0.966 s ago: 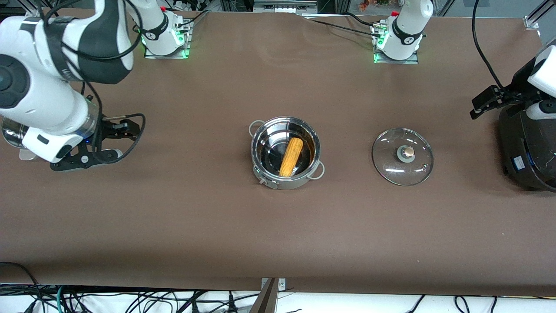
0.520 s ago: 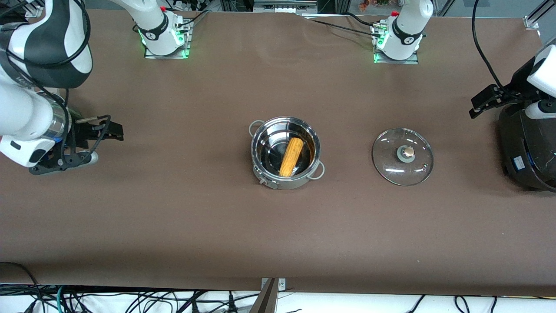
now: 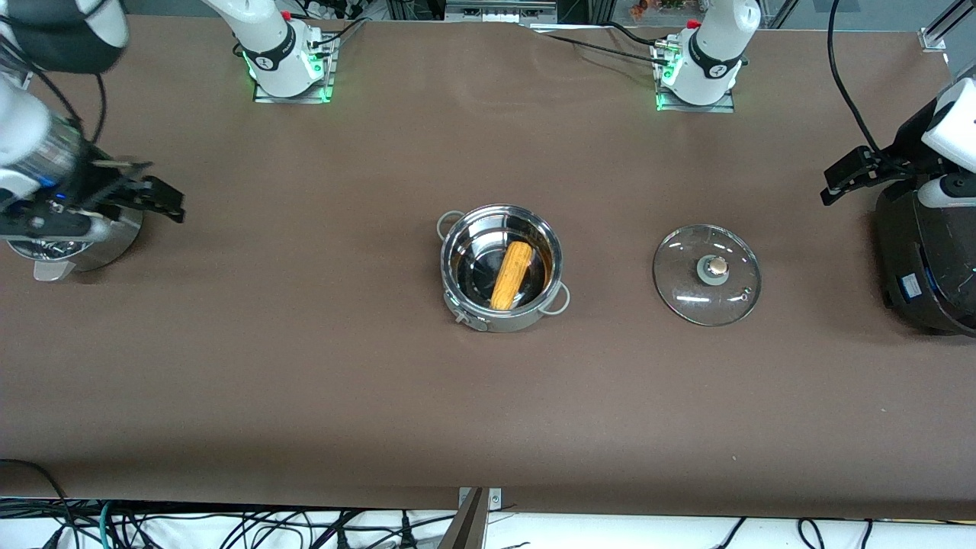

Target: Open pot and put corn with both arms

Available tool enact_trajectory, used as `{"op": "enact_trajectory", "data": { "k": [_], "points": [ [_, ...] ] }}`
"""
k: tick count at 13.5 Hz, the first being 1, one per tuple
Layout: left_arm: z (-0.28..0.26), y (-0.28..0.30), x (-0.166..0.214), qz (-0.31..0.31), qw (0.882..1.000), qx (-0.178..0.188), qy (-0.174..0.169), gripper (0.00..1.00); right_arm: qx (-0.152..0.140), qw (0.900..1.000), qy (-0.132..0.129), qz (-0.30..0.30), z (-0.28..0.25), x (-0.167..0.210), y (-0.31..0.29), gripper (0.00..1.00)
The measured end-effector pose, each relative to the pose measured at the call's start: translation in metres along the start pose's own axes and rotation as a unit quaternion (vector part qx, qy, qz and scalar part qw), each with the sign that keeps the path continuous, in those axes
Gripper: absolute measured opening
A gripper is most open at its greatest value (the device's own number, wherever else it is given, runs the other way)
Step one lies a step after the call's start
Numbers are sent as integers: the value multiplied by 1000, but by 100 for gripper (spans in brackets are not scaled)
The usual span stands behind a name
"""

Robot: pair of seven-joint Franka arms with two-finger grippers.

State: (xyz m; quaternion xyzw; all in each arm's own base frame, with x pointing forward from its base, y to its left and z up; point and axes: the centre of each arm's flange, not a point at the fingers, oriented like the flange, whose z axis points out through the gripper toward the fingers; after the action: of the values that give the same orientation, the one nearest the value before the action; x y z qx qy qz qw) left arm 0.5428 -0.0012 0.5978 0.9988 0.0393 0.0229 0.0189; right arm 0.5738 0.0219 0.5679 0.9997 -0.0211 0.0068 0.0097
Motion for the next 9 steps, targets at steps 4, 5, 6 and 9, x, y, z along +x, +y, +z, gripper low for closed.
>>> {"op": "enact_trajectory", "data": {
  "k": [4, 5, 6, 9],
  "points": [
    [0, 0, 0, 0, 1000, 0, -1, 100, 5, 1000, 2, 13, -5, -2, 22, 100],
    [0, 0, 0, 0, 1000, 0, -2, 100, 5, 1000, -2, 15, -2, -2, 24, 100],
    [0, 0, -1, 0, 1000, 0, -3, 100, 5, 1000, -4, 15, 0, -2, 24, 100],
    [1, 0, -1, 0, 1000, 0, -4, 100, 5, 1000, -7, 8, 2, -3, 18, 100]
  ]
}}
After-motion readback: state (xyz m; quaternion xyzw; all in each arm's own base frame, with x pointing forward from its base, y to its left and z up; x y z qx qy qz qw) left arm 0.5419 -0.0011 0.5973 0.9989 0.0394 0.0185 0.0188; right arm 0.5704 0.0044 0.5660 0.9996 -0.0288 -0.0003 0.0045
